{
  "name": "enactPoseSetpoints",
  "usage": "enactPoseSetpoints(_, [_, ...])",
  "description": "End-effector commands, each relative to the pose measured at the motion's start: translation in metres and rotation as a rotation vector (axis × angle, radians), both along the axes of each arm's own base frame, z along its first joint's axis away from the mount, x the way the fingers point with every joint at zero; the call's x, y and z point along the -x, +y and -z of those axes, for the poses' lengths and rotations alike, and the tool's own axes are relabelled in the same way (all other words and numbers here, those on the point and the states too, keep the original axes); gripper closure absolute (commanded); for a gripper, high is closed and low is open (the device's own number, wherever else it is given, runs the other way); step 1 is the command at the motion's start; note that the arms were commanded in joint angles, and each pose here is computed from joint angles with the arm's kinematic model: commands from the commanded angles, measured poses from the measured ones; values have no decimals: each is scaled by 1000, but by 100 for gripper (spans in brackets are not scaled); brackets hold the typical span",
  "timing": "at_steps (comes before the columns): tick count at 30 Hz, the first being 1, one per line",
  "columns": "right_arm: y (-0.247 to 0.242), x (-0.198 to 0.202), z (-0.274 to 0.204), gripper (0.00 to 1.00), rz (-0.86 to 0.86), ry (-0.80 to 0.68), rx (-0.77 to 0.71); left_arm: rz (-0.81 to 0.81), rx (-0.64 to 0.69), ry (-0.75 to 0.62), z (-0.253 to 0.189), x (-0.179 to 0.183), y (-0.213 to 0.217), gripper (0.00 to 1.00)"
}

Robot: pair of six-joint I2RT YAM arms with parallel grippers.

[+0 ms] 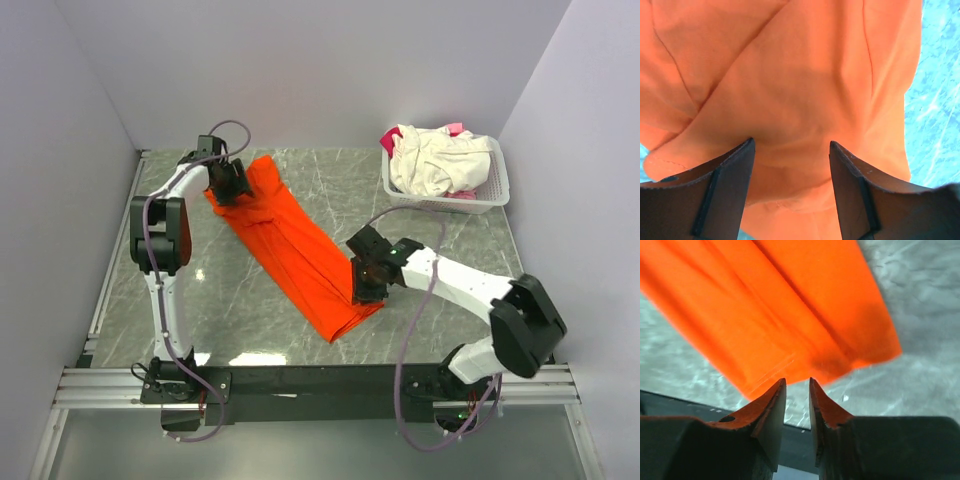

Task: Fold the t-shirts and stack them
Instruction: Fold the tshirt

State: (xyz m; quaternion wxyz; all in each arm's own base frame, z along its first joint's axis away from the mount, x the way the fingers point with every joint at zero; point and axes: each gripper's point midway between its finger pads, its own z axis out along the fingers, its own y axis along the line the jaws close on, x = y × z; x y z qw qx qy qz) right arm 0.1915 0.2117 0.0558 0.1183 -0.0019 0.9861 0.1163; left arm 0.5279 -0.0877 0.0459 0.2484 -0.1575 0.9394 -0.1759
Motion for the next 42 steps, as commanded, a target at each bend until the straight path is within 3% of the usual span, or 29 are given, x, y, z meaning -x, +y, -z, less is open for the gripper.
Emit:
enactPoseSetpoints(1, [-7,-8,-36,67,88,-81,-12,22,-21,-78,-33,-7,5,33])
enactPoseSetpoints(8, [-17,-13,-18,64,92,-92,47,30,14,-103,-51,16,0,33])
enactPoseSetpoints(15, [-22,-29,-2,60,141,-104,17,34,10,-114,-67,30,1,33])
enactPoseSetpoints(26, [-23,-16,32,59,85,-27,-3,26,17,-128,-84,35,1,33])
enactPoseSetpoints(42, [-5,-18,13,64,46,-60,-112,37,2,-102,-71,43,3,33])
